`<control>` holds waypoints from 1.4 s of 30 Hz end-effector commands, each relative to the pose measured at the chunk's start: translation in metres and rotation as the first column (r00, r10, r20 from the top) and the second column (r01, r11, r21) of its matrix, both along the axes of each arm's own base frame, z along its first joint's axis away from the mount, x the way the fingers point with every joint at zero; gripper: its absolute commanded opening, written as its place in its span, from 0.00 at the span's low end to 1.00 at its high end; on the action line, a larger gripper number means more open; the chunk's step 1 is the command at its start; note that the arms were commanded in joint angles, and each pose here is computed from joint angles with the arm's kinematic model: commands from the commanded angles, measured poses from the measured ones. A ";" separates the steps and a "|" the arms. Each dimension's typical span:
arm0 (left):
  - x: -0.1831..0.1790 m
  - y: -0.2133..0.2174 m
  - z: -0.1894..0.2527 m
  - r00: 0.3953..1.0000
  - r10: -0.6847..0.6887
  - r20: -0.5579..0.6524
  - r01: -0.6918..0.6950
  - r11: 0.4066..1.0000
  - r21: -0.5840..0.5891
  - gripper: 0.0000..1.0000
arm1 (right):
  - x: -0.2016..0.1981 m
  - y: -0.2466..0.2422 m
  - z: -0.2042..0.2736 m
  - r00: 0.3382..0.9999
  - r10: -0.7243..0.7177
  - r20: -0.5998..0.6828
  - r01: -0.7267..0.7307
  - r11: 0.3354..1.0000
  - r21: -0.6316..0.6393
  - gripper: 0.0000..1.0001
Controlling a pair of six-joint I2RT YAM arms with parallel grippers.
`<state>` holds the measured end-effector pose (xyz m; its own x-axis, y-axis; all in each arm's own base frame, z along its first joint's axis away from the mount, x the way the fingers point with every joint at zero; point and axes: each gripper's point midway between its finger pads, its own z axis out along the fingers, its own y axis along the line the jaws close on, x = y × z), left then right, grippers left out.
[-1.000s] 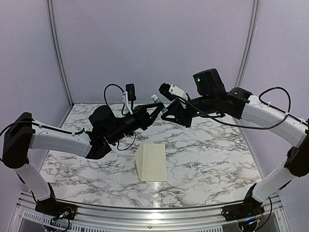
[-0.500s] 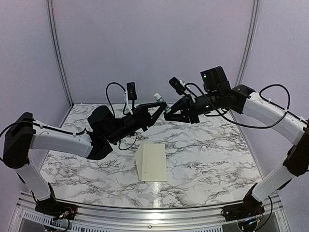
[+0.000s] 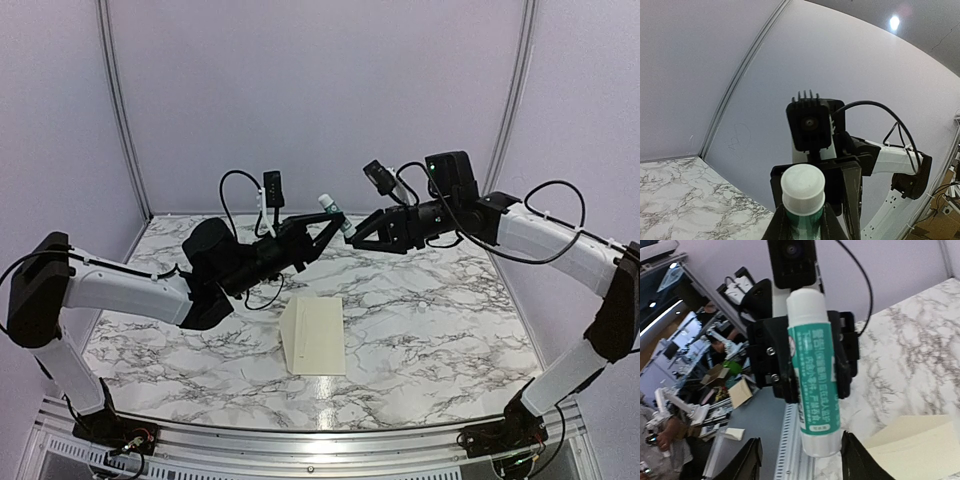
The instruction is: Place the letter into the envelope and seal it
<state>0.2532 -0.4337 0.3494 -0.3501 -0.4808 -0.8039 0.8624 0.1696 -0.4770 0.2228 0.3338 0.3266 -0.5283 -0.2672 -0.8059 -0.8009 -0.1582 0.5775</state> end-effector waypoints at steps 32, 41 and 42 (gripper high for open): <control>0.017 0.006 -0.012 0.997 0.072 -0.042 -0.071 0.997 0.004 0.00 | 0.039 0.021 0.003 0.753 -0.221 0.620 0.420 0.887 -0.193 0.02; 0.013 0.001 -0.008 0.999 0.051 0.006 -0.051 0.999 0.012 0.00 | 0.002 0.024 0.019 0.932 -0.079 0.355 0.121 0.988 -0.098 0.00; 0.012 0.001 -0.009 0.999 0.045 0.014 -0.045 0.999 0.016 0.00 | -0.005 0.020 0.027 0.956 -0.031 0.293 0.048 0.998 -0.049 0.00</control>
